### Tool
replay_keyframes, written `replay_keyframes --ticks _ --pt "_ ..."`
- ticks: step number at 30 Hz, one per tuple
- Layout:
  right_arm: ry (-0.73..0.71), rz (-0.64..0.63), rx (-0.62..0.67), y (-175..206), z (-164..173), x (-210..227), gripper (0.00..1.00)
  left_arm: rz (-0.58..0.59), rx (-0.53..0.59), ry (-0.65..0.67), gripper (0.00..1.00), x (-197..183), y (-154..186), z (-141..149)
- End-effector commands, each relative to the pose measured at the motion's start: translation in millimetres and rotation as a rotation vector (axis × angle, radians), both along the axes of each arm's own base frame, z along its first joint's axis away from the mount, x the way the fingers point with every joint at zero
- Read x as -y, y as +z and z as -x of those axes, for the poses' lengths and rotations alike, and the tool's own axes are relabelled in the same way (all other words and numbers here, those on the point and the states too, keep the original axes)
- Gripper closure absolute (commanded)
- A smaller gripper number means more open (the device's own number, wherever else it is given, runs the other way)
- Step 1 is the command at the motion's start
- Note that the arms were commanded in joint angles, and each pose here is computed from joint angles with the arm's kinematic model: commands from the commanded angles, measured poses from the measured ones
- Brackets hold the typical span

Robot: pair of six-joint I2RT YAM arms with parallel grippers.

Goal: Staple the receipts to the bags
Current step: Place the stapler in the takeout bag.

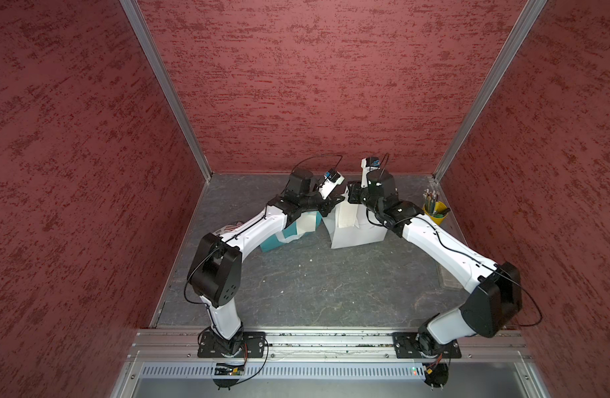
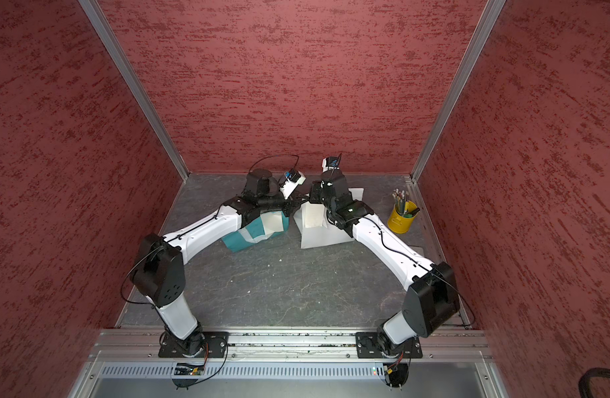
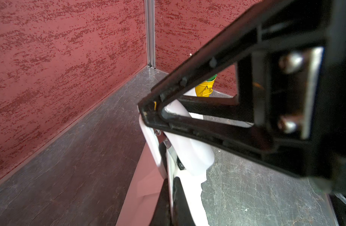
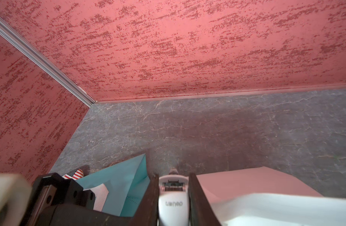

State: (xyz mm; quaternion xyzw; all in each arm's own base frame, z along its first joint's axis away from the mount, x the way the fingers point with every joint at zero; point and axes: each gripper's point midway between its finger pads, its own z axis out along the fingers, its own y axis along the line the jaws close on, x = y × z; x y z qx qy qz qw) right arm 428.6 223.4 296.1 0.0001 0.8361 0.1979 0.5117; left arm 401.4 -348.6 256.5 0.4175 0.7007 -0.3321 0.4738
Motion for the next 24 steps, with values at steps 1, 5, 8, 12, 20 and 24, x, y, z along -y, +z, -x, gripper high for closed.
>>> replay_keyframes --ticks 1,5,8,12,20,24 --pt "-0.004 0.060 -0.074 -25.4 6.1 4.5 0.95 -0.013 -0.007 -0.003 1.00 1.1 -8.6 -2.0" --pt "0.013 0.052 -0.074 -23.6 6.3 2.1 0.86 -0.014 -0.007 -0.008 1.00 1.5 -9.6 -1.5" --pt "0.047 0.033 -0.080 -23.2 7.6 -2.5 0.72 -0.010 -0.007 -0.016 1.00 2.3 -9.0 -0.3" --pt "0.077 0.013 -0.055 -16.4 12.5 0.2 0.46 -0.007 -0.009 -0.021 1.00 2.3 -9.0 -0.2" --pt "0.165 0.040 0.104 27.6 28.8 17.4 0.21 -0.004 -0.017 -0.038 1.00 3.5 -10.6 2.3" --pt "0.309 0.188 0.269 60.7 39.9 35.2 0.16 0.000 -0.018 -0.043 1.00 2.5 -8.7 2.8"
